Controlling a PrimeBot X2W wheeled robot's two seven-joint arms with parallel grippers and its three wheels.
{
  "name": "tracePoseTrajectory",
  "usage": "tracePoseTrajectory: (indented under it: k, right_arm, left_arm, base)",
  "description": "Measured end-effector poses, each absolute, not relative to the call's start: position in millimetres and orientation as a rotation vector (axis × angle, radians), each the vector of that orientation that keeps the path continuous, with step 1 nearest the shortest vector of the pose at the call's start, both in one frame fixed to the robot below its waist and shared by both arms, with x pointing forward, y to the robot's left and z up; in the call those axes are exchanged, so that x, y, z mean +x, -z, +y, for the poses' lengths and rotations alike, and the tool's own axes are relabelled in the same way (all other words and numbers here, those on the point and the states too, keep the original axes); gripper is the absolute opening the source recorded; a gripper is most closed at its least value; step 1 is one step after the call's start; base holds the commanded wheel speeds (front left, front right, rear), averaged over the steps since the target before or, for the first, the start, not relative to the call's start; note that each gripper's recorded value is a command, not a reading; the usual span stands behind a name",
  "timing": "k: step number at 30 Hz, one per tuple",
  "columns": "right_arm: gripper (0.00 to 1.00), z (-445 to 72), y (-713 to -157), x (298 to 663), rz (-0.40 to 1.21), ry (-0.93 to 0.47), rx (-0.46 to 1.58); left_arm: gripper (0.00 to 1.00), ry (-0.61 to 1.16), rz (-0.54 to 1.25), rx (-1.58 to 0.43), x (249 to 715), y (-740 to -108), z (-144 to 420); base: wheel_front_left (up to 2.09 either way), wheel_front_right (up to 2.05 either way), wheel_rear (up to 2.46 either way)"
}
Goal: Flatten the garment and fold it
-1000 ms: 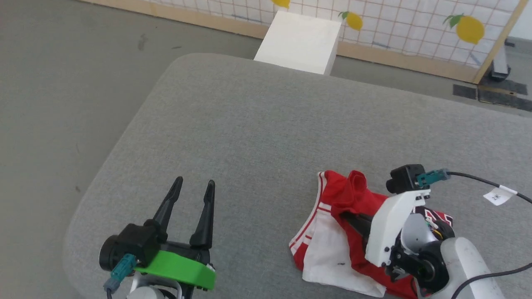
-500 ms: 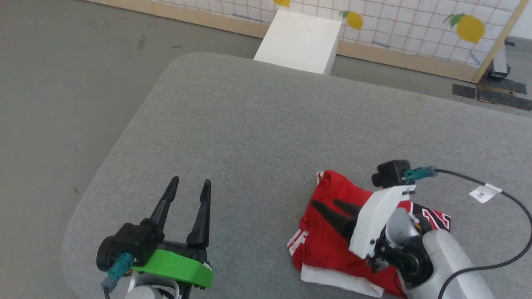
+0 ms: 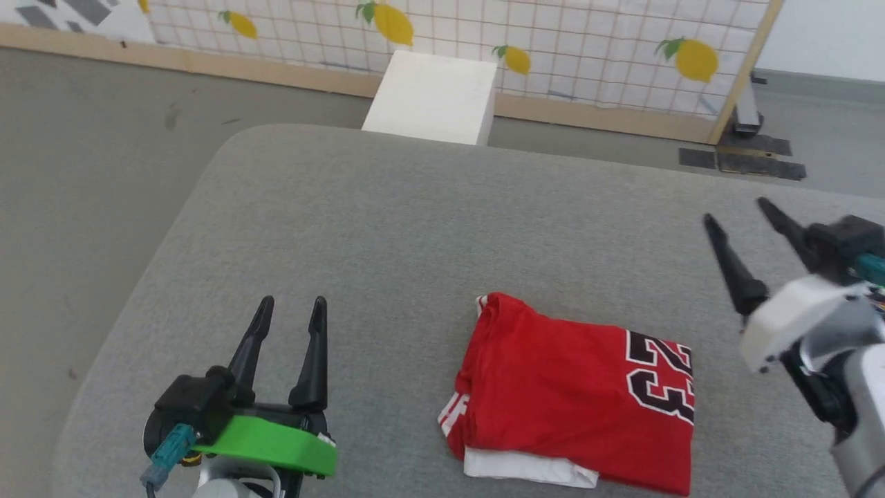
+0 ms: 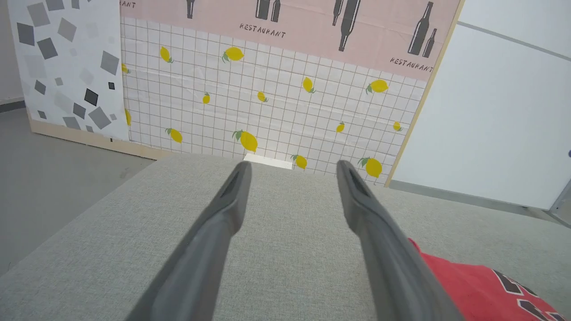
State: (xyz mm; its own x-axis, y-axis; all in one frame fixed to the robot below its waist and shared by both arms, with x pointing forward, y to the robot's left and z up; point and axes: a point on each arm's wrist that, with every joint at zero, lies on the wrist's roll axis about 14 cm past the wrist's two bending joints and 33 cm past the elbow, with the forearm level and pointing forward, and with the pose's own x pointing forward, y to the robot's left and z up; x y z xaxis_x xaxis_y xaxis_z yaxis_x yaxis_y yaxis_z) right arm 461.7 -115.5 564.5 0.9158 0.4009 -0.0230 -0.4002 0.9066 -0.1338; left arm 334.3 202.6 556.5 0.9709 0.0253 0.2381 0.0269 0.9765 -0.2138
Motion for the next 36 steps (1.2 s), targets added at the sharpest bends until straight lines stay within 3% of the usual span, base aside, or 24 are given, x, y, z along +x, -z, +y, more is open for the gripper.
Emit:
tracePoseTrajectory:
  k: [6,14,22,36]
  right_arm:
    - [1.00,-172.4,-579.2,437.9,-0.149,-0.261,-0.138]
    - [1.00,-193.4,-563.6,379.7,-0.220,-0.095,-0.050]
    - [1.00,-189.4,-528.3,354.0,-0.126,-0.076,-0.110]
    - [1.00,-181.0,-494.5,355.2,-0.006,-0.107,-0.158]
  left_arm:
    - [1.00,0.046,-0.211,-0.236,340.2,-547.7,188.3]
    - [1.00,0.103,-0.183,-0.201,351.4,-541.0,172.9]
    - [1.00,0.146,-0.160,-0.159,354.0,-534.9,160.2]
    - [1.00,0.152,-0.125,-0.167,355.7,-524.0,156.5]
  base:
    - [0.00,0.00,0.00]
    - [0.00,0.00,0.00]
    - [0.00,0.00,0.00]
    - [0.00,0.00,0.00]
